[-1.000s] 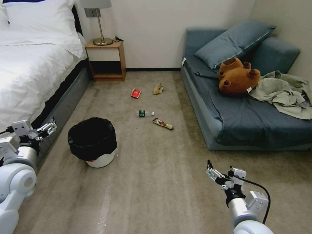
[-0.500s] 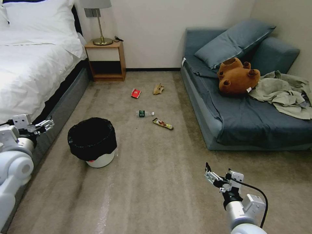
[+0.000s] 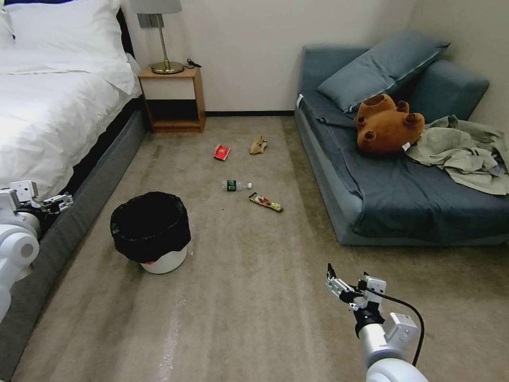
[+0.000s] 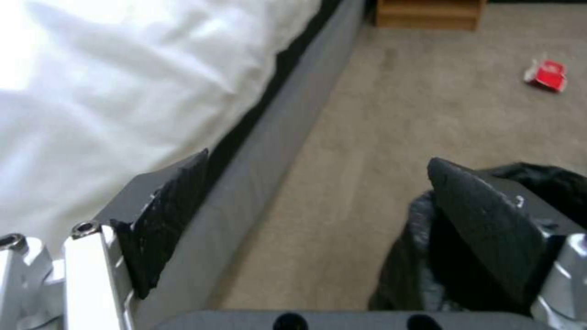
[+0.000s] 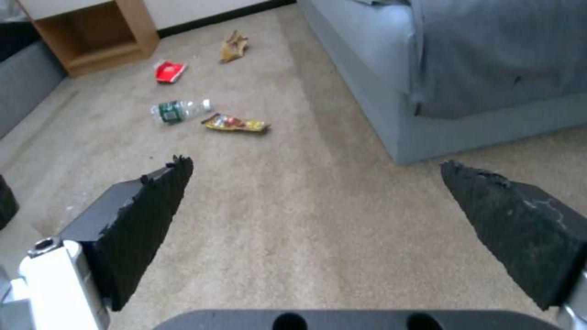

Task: Pick up the trash bin, then pick up the garbage on the floor and place it into the trash bin.

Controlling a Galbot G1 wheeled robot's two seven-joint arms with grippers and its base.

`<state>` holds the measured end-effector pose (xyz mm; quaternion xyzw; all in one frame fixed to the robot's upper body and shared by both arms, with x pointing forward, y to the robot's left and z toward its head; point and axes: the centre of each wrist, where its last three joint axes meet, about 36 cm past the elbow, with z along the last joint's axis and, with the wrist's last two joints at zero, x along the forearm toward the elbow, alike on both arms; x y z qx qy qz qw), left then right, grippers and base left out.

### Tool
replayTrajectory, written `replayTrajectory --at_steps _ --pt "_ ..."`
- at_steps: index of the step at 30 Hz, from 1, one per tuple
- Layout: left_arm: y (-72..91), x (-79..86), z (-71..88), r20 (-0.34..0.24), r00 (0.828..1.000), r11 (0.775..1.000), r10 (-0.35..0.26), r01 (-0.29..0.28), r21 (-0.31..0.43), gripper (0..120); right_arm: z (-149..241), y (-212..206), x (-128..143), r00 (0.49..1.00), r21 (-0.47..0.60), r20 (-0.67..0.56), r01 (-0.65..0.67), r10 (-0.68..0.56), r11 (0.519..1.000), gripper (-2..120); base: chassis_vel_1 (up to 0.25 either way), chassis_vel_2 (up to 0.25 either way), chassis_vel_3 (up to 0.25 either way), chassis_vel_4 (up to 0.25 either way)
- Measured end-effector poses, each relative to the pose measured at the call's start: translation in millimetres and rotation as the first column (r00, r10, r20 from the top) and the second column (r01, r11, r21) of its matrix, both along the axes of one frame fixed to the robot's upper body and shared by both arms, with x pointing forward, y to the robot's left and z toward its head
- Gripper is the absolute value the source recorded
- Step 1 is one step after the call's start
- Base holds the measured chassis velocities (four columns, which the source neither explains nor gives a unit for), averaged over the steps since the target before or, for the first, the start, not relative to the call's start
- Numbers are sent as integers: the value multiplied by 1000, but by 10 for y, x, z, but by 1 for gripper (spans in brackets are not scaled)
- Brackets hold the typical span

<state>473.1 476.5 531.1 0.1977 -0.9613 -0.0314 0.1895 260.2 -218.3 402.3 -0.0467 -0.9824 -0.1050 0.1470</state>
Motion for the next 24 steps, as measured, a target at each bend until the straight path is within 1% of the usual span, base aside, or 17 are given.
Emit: replayTrajectory --at_steps 1,3,4,5,7,8,9,10,12,15,16,18,20,21,22,23,24 --pt "-54 110 -71 -8 1000 1000 -14 14 -10 94 -11 -8 7 1000 0 0 5 -5 1000 100 0 0 0 0" --pt "-78 157 -100 -10 1000 1000 -20 20 -13 94 -15 -11 14 1000 0 0 7 -7 1000 100 0 0 0 0" --pt "-137 258 -159 -8 999 999 -32 32 -15 94 -29 -16 32 1000 -1 0 11 -11 1000 100 0 0 0 0" --pt "-137 258 -159 -8 999 999 -32 32 -15 94 -29 -16 32 1000 -1 0 11 -11 1000 100 0 0 0 0" --pt "-212 394 -213 -7 999 999 -42 42 -18 94 -69 -19 62 1000 -2 -4 18 -18 1000 100 0 0 0 0" --pt "-212 394 -213 -7 999 999 -42 42 -18 94 -69 -19 62 1000 -2 -4 18 -18 1000 100 0 0 0 0" --pt "-251 503 -246 -8 999 999 -45 45 -22 94 -101 -20 89 1000 -2 -8 23 -23 1000 100 0 0 0 0" --pt "-251 503 -246 -8 999 999 -45 45 -22 94 -101 -20 89 1000 -2 -8 23 -23 1000 100 0 0 0 0" --pt "-242 614 -307 -21 999 999 -38 37 -22 94 -140 -12 118 1000 -3 -13 26 -26 1000 100 0 0 0 0" --pt "-202 667 -365 -41 999 999 -31 30 -14 94 -162 4 133 1000 -2 -17 25 -25 1000 100 0 0 0 0" --pt "-144 715 -450 -64 998 1000 -20 20 -2 94 -181 13 155 999 -1 -19 26 -26 1000 100 0 0 0 0" --pt "-128 727 -477 -71 997 1000 -17 17 -1 94 -185 17 164 999 -1 -19 27 -27 1000 100 0 0 0 0" --pt "-72 780 -621 -104 995 1000 -3 3 2 94 -210 32 202 999 2 -22 29 -29 1000 100 0 0 0 0" --pt "-72 780 -621 -104 995 1000 -3 3 2 94 -210 32 202 999 2 -22 29 -29 1000 100 0 0 0 0" --pt "-84 826 -728 -123 992 1000 -2 2 -2 94 -241 42 209 999 0 -29 30 -30 1000 100 0 0 0 0" --pt "-84 826 -728 -123 992 1000 -2 2 -2 94 -241 42 209 999 0 -29 30 -30 1000 100 0 0 0 0" --pt "-117 865 -791 -131 991 1000 -4 3 -9 94 -263 51 207 999 -3 -34 30 -30 1000 100 0 0 0 0"
